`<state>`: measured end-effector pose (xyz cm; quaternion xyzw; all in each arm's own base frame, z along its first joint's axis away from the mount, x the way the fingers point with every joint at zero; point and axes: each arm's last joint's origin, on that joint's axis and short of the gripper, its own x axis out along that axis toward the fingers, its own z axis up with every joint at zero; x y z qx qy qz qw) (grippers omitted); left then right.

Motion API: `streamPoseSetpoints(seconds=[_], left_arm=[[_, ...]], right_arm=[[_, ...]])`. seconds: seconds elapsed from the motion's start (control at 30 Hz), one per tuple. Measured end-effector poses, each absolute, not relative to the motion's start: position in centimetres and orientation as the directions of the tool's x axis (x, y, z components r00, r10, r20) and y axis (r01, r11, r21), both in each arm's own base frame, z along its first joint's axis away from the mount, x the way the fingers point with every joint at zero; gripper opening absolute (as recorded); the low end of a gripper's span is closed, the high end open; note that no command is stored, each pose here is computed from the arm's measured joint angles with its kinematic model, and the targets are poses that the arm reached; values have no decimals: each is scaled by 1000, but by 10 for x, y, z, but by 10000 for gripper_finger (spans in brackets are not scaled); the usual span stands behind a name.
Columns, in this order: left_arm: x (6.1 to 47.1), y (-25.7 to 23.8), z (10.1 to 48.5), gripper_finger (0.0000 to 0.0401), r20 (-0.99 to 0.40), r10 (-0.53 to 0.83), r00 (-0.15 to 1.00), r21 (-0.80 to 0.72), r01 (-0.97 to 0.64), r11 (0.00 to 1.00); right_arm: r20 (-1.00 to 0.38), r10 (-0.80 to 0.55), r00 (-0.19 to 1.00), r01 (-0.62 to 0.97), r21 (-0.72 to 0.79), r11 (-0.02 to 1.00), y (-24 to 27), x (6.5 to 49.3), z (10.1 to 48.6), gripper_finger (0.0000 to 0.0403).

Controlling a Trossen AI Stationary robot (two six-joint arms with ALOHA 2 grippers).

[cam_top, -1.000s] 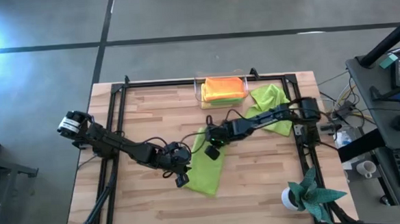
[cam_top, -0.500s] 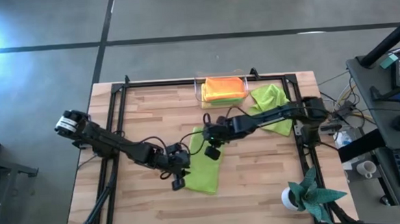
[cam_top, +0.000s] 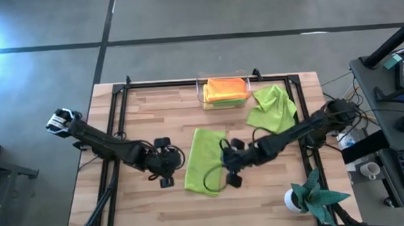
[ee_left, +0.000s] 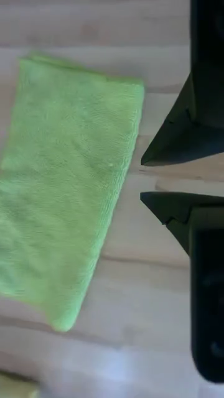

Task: Fold microfiber towels
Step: Fold the light green microfiber cloth

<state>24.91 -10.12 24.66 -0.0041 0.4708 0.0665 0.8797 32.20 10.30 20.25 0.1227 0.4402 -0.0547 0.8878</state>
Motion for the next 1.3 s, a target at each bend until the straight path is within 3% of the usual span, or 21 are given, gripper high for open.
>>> streamPoseSetpoints(seconds=[0.2,0.43,0.8,1.07,1.3], left_arm=[[245,-100,261,52,-824,104,557,103,-34,994],[242,-101,264,86,-838,17,546,73,80,994],[245,-106,249,176,-859,26,511,86,95,992],[265,-121,224,180,-861,3,508,128,212,969],[271,-142,207,180,-859,-25,511,130,265,955]], right_arm=[[-789,62,611,226,248,942,132,320,201,9],[-767,119,631,259,352,900,157,328,209,16],[-736,168,656,275,441,854,167,331,224,118],[-735,165,658,238,410,881,168,331,223,187],[-730,115,673,166,301,939,168,330,222,200]])
